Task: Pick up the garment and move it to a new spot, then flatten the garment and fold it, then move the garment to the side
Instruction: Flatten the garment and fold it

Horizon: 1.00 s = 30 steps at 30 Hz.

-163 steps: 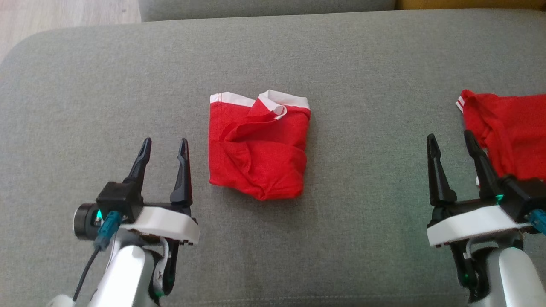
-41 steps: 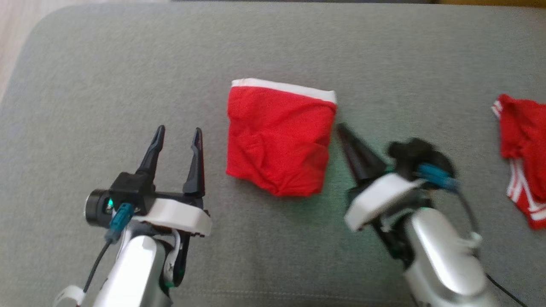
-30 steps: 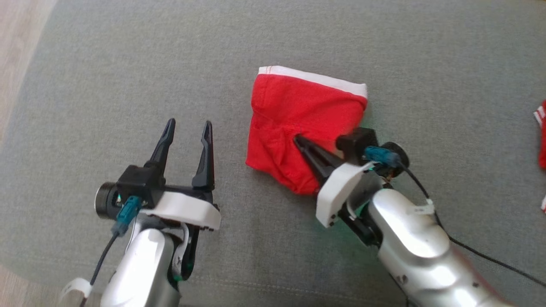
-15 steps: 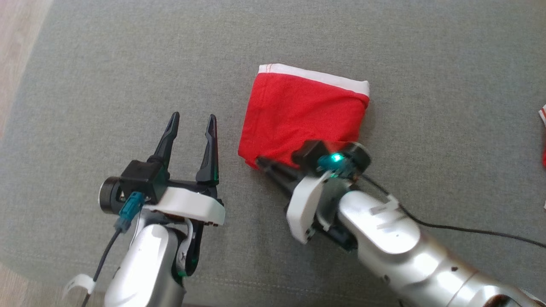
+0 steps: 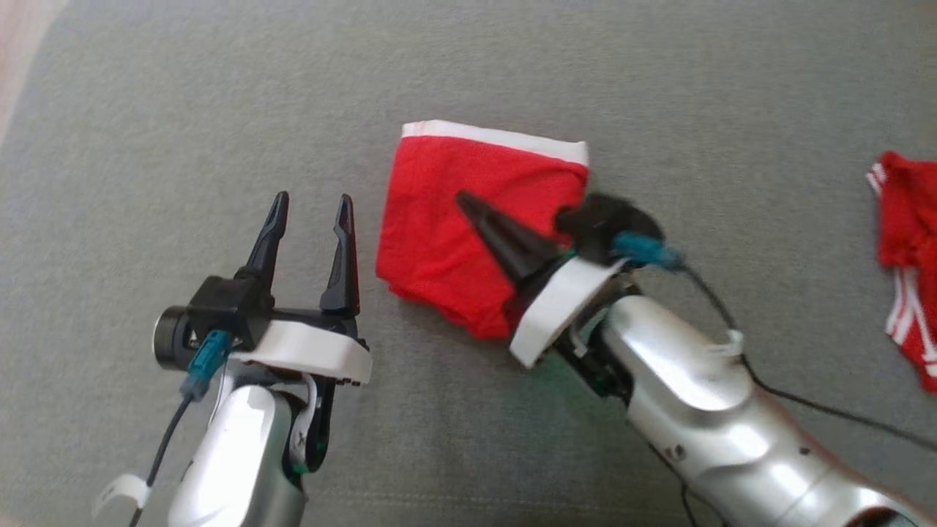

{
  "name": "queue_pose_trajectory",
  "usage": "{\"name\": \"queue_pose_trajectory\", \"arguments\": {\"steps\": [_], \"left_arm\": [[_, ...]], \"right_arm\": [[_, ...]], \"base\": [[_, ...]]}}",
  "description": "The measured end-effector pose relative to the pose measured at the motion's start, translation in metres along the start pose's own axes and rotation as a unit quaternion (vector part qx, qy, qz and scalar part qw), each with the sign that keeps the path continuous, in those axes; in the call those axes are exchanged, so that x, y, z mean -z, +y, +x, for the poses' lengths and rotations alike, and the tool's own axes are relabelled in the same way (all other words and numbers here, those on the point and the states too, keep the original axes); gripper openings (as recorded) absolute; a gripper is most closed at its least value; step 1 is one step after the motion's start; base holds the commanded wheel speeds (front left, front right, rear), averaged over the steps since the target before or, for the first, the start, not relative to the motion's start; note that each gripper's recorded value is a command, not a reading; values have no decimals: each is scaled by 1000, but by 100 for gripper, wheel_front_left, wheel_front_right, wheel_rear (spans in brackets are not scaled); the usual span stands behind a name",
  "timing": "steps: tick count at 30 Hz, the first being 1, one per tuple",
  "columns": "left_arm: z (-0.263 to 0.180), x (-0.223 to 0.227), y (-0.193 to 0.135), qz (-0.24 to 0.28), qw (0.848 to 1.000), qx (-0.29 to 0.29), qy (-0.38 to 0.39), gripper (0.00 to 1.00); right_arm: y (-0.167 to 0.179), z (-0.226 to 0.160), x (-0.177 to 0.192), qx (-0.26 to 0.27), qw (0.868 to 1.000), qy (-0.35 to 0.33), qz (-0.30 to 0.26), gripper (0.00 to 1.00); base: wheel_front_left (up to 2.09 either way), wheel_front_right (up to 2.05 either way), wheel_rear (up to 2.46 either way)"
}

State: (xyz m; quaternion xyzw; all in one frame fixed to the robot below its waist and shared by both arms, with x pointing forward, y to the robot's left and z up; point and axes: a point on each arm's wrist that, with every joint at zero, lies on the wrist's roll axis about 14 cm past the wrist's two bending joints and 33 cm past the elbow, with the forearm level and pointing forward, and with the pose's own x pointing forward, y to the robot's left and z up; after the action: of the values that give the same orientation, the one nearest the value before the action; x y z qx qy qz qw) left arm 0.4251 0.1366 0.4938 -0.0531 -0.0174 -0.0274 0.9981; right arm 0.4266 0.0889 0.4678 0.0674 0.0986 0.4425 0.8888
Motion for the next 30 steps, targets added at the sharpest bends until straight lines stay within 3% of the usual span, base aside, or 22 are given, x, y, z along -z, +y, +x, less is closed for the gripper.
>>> {"name": "queue_pose_trajectory", "arguments": {"steps": [2, 3, 9, 13, 23, 30], "left_arm": [[1, 0, -4, -1, 1000, 6, 0, 100], [0, 1, -6, 0, 1000, 9, 0, 100], [2, -3, -15, 3, 1000, 24, -5, 100], [1, -5, -18, 7, 999, 32, -8, 100], [-14, -10, -22, 20, 999, 45, -12, 100], [-35, -11, -17, 27, 999, 38, -10, 100]], "right_arm": [[-15, -10, -10, 29, 999, -22, 11, 58], [-23, -17, -13, 45, 998, -30, 13, 100], [-97, -77, -37, 178, 980, -79, -31, 100], [-119, -120, -46, 249, 962, -94, -53, 100], [-126, -208, -41, 367, 925, -85, -46, 100], [-108, -235, -33, 387, 919, -70, -31, 100]], "base": [[0, 0, 0], [0, 0, 0], [0, 0, 0], [0, 0, 0], [0, 0, 0], [0, 0, 0]]}}
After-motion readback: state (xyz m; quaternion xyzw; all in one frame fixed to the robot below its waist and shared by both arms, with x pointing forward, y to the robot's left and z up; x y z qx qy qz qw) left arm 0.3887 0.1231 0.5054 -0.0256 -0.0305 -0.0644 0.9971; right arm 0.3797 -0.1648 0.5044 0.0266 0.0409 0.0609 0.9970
